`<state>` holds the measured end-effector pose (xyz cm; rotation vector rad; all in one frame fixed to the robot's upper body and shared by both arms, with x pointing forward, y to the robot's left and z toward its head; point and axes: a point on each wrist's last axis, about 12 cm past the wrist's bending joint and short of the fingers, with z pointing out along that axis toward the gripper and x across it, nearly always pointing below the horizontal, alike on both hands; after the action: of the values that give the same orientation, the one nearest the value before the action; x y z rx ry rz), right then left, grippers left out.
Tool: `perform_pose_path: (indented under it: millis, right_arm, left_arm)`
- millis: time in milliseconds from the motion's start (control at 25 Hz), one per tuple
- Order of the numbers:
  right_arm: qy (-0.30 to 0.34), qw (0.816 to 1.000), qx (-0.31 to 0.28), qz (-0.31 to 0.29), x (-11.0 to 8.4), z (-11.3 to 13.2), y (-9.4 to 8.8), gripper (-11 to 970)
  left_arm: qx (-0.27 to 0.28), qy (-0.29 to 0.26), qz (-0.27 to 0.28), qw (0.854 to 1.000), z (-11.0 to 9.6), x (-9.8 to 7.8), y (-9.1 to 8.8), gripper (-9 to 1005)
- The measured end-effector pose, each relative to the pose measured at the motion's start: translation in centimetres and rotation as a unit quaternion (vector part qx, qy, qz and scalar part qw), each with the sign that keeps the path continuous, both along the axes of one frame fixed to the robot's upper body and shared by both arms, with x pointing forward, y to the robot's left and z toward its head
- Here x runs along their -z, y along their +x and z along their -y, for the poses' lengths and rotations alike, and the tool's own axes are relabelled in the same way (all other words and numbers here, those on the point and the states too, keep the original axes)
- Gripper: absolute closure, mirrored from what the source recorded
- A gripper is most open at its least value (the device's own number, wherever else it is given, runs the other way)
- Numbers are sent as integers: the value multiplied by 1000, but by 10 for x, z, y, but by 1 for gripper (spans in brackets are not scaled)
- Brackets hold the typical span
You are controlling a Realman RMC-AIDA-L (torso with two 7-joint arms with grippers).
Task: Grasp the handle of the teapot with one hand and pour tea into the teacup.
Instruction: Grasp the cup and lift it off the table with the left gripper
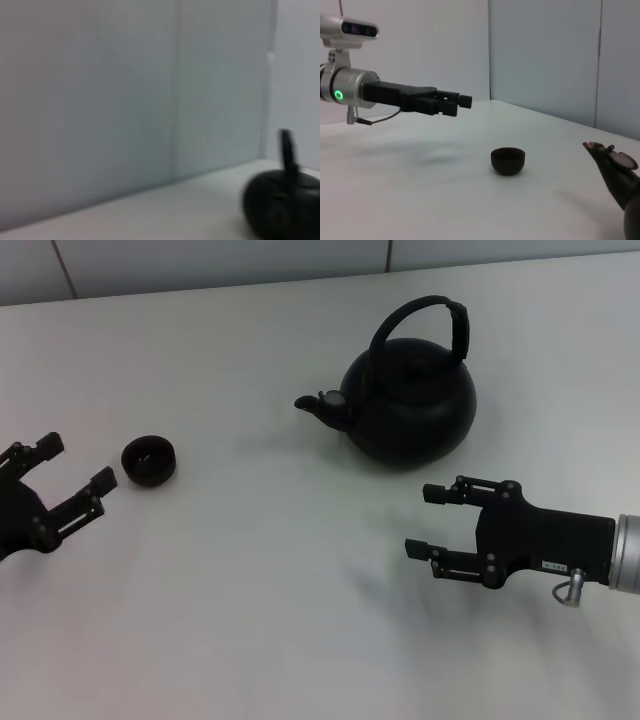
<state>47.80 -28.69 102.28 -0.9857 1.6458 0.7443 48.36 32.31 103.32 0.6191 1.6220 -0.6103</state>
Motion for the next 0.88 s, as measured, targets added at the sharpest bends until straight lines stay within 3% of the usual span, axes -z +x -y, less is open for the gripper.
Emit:
perform_pose_path:
  millis: [360, 640, 880]
  right_arm:
    - [6, 1000, -2, 2, -2, 0, 0, 255]
    - [7, 1000, 1, 2, -2, 1, 0, 255]
    - [8, 1000, 2, 2, -2, 2, 0, 255]
  left_arm:
    - [-5, 4, 7, 1000, 2, 2, 0, 200]
    - [-2, 88, -32, 996, 5, 20, 7, 210]
    - [1, 96, -34, 995, 8, 23, 7, 218]
